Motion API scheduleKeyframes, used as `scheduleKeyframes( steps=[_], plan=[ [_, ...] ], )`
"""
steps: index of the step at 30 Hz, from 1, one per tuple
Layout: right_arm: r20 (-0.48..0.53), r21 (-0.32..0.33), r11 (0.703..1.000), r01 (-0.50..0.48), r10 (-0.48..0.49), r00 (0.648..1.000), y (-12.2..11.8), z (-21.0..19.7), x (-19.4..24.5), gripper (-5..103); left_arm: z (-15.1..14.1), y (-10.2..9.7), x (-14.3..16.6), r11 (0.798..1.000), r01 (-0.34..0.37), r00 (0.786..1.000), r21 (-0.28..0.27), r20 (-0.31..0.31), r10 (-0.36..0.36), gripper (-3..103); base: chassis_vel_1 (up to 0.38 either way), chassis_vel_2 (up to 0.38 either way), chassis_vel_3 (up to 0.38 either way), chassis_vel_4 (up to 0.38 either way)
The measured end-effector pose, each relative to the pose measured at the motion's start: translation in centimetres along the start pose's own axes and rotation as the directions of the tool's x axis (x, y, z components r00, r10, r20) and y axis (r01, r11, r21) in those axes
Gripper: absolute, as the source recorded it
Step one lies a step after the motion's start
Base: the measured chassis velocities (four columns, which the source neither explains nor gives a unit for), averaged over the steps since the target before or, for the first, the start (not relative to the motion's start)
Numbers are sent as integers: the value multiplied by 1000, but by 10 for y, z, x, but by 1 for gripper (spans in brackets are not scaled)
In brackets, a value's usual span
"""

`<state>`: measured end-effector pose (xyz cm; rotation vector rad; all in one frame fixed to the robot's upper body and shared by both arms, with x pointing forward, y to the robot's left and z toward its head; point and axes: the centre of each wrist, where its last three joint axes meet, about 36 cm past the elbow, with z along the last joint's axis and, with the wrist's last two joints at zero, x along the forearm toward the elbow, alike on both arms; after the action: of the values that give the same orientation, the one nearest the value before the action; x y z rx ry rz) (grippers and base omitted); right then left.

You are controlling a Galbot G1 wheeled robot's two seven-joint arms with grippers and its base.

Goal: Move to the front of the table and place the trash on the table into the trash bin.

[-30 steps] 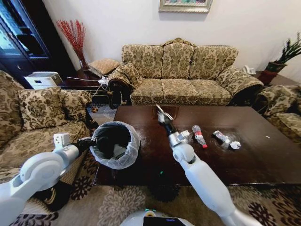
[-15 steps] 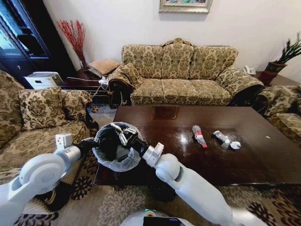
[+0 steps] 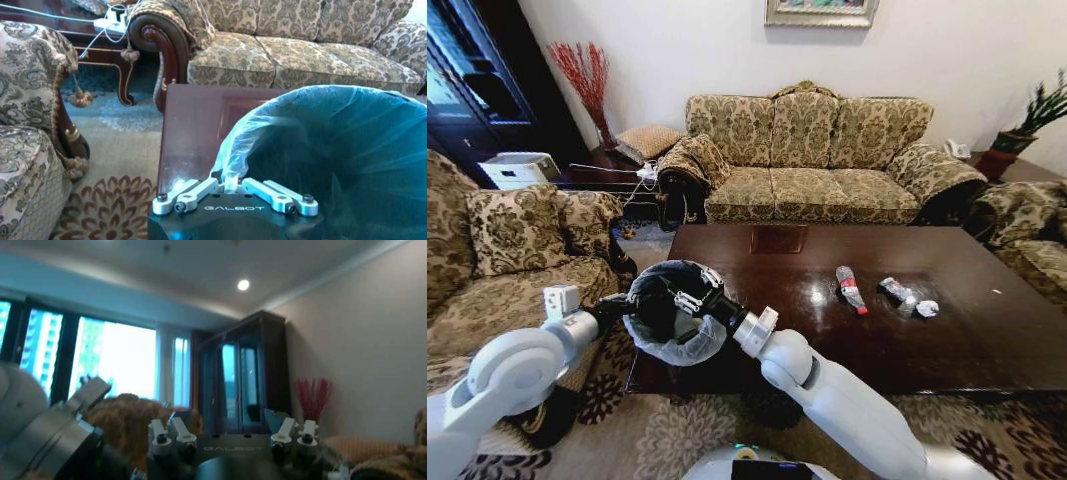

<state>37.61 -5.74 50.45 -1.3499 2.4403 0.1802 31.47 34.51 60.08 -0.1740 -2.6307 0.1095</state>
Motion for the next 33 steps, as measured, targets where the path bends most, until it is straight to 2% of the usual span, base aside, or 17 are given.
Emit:
scheduleKeyframes(
  steps=[1, 3, 4, 5, 6, 7, 8, 9, 10, 13, 14, 17, 18, 20, 22, 24, 33],
  plan=[
    [19, -3, 1000, -18, 19, 1000, -2, -2, 2, 77, 0, 0, 0, 1000, 1, 1000, 1, 0, -1, 1, 0, 0, 0, 0],
    [39, -16, 989, -144, 145, 989, -13, -6, 12, 87, 2, 1, 1, 1000, 6, 1000, 7, 2, -6, 1, 0, 0, 0, 0],
    [32, -26, 974, -224, 225, 974, -20, -6, 19, 87, 3, 2, 1, 1000, 9, 1000, 10, 2, -9, 1, 0, 0, 0, 0],
    [32, -26, 974, -224, 225, 974, -20, -6, 19, 87, 3, 2, 1, 1000, 9, 1000, 10, 2, -9, 1, 0, 0, 0, 0],
    [-19, -35, 917, -397, 397, 918, -41, -4, 42, 96, 4, 2, 1, 1000, 12, 1000, 13, 3, -12, 1, 0, 0, 0, 0],
    [-61, -33, 868, -496, 493, 868, -58, -2, 60, 96, 4, 2, 1, 1000, 13, 1000, 14, 3, -13, 1, 0, 0, 0, 0],
    [-96, -31, 829, -558, 554, 827, -69, 1, 75, 99, 4, 2, 1, 1000, 12, 1000, 15, 3, -12, 1, 0, 0, 0, 0],
    [-96, -31, 829, -558, 554, 827, -69, 1, 75, 99, 4, 2, 1, 1000, 12, 1000, 15, 3, -12, 1, 0, 0, 0, 0],
    [-162, -21, 756, -655, 644, 748, -87, 10, 108, 100, 5, 2, 0, 1000, 11, 1000, 16, 1, -11, 1, 0, 0, 0, 0],
    [-234, 21, 661, -750, 733, 639, -104, 29, 156, 100, 6, 3, -1, 1000, 13, 1000, 18, -2, -13, 1, 0, 0, 0, 0],
    [-234, 21, 661, -750, 733, 639, -104, 29, 156, 100, 6, 3, -1, 1000, 13, 1000, 18, -2, -13, 1, 0, 0, 0, 0],
    [-262, 64, 588, -806, 789, 555, -122, 49, 191, 100, 6, 3, -1, 1000, 12, 1000, 21, -1, -12, 1, -12, -5, 21, 18],
    [-262, 64, 588, -806, 789, 555, -122, 49, 191, 100, 6, 3, -1, 1000, 12, 1000, 21, -1, -12, 1, -37, -14, 63, 55],
    [-269, 110, 538, -835, 825, 497, -142, 66, 206, 100, 8, 2, 0, 1000, 11, 1000, 26, 1, -11, 1, -55, -71, 85, 67],
    [-269, 123, 529, -840, 832, 485, -147, 69, 209, 100, 8, 1, 1, 1000, 10, 1000, 28, 2, -10, 1, -88, -97, 106, 78],
    [-282, 173, 503, -847, 849, 447, -162, 81, 222, 100, 10, 1, 3, 999, 13, 1000, 34, 9, -13, 1, -129, -137, 146, 163],
    [-343, 215, 475, -853, 855, 390, -172, 104, 245, 100, 11, 1, 4, 999, 17, 1000, 36, 12, -17, 1, -240, -237, 228, 209]
  ],
)
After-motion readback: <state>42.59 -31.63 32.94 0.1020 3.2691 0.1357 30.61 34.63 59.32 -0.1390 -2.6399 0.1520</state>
